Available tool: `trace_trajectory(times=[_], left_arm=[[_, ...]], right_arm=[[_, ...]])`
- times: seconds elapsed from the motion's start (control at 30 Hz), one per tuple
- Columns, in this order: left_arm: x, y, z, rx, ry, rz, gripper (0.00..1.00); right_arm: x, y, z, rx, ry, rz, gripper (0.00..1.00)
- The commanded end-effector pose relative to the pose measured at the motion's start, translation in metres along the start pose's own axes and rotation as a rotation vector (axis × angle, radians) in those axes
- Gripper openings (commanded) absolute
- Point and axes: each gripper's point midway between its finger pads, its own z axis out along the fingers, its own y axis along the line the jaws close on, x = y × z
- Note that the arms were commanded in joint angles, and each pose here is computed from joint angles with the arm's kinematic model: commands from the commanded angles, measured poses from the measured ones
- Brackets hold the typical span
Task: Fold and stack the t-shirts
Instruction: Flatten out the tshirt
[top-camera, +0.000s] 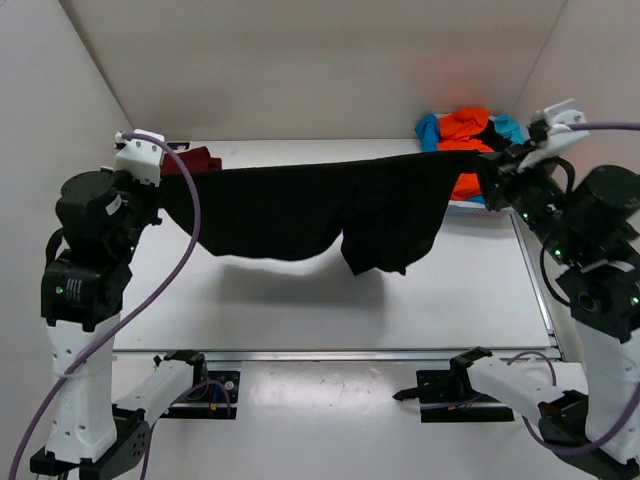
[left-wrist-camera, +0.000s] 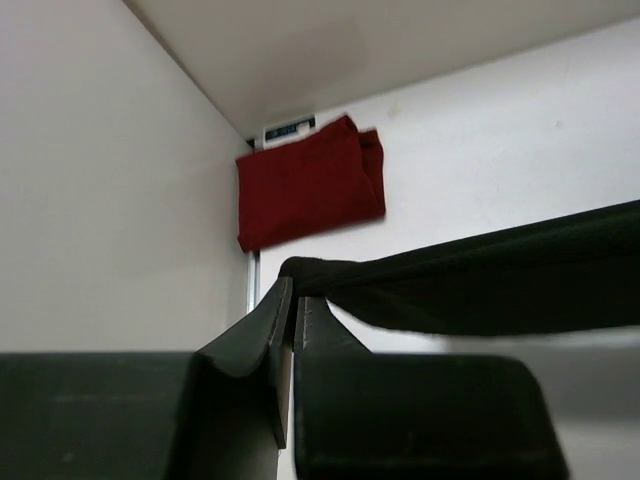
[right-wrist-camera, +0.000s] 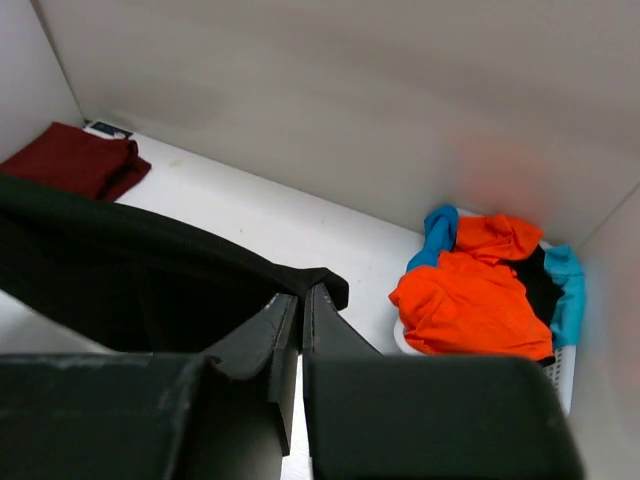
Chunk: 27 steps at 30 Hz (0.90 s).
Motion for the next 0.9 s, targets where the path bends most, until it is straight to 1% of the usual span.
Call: trace_trajectory(times=[0.0,0.07,0.1,0.17,0.2,0.23,0.27,0.3,0.33,0.37,0.4,0.43,0.47,0.5,0.53,0.6,0.63,0.67,0.7,0.73,0.77,0.8,0.83,0.87], left_arm=[[0.005,0.018,-0.001,-0.093,0.062,0.016,0.06],[0.003,0.011,0.016,-0.085,0.079,0.033,0.06],[0.003,0.008,0.021,-0.074,0.083,0.05,0.06],[0.007,-0.009,0.049,-0.033,0.121,0.094,0.06],[0.004,-0.01,0.056,-0.034,0.117,0.109,0.07],[0.006,-0.019,0.075,-0.011,0.138,0.12,0.06],[0.01,-0.023,0.097,-0.001,0.174,0.143,0.06],[0.01,-0.028,0.109,0.013,0.183,0.148,0.06],[0.011,-0.031,0.131,0.026,0.211,0.151,0.06],[0.007,-0.037,0.156,0.055,0.234,0.141,0.06],[0.007,-0.039,0.165,0.067,0.255,0.118,0.06],[0.002,-0.045,0.191,0.085,0.284,0.104,0.06],[-0.007,-0.044,0.212,0.084,0.297,0.093,0.06],[-0.027,-0.049,0.233,0.085,0.256,0.089,0.06],[-0.028,-0.05,0.239,0.078,0.265,0.094,0.06],[-0.047,-0.052,0.257,0.014,0.206,0.11,0.05],[-0.055,-0.05,0.258,-0.012,0.169,0.097,0.05],[-0.056,-0.047,0.256,-0.035,0.155,0.064,0.05],[-0.059,-0.034,0.25,-0.069,0.115,0.029,0.05],[-0.065,-0.022,0.239,-0.092,0.065,-0.009,0.05],[-0.067,-0.019,0.236,-0.094,0.042,-0.019,0.05],[-0.065,-0.02,0.226,-0.085,0.026,-0.014,0.05],[-0.06,-0.029,0.219,-0.044,0.019,0.025,0.05],[-0.059,-0.04,0.213,-0.019,0.015,0.058,0.05]], right_arm=[[-0.012,-0.019,-0.003,0.092,-0.027,-0.03,0.0],[-0.011,-0.018,0.005,0.095,-0.016,-0.045,0.0],[-0.004,-0.016,0.017,0.092,0.008,-0.052,0.0],[0.004,-0.019,0.036,0.126,0.042,-0.093,0.0],[0.009,-0.017,0.051,0.129,0.06,-0.104,0.0],[0.017,-0.022,0.069,0.159,0.091,-0.13,0.0],[0.015,-0.02,0.078,0.152,0.083,-0.132,0.0],[0.02,-0.027,0.099,0.163,0.097,-0.122,0.0],[0.032,-0.039,0.123,0.16,0.117,-0.071,0.0],[0.043,-0.052,0.147,0.136,0.134,0.028,0.0],[0.028,-0.047,0.156,0.058,0.088,0.114,0.0],[0.03,-0.068,0.175,0.073,0.082,0.179,0.01],[0.023,-0.078,0.195,0.056,0.066,0.223,0.0],[0.02,-0.078,0.205,0.051,0.057,0.222,0.0],[0.015,-0.087,0.223,0.062,0.032,0.218,0.0],[0.005,-0.098,0.24,0.082,-0.01,0.208,0.0],[-0.01,-0.096,0.237,0.084,-0.048,0.189,0.01],[-0.016,-0.095,0.237,0.086,-0.061,0.169,0.0],[-0.024,-0.095,0.23,0.093,-0.079,0.152,0.0],[-0.024,-0.091,0.227,0.082,-0.074,0.143,0.0],[-0.023,-0.092,0.22,0.091,-0.066,0.142,0.01],[-0.015,-0.089,0.213,0.086,-0.041,0.149,0.0],[-0.024,-0.085,0.198,0.088,-0.055,0.143,0.0],[-0.003,-0.082,0.198,0.086,0.0,0.15,0.0]])
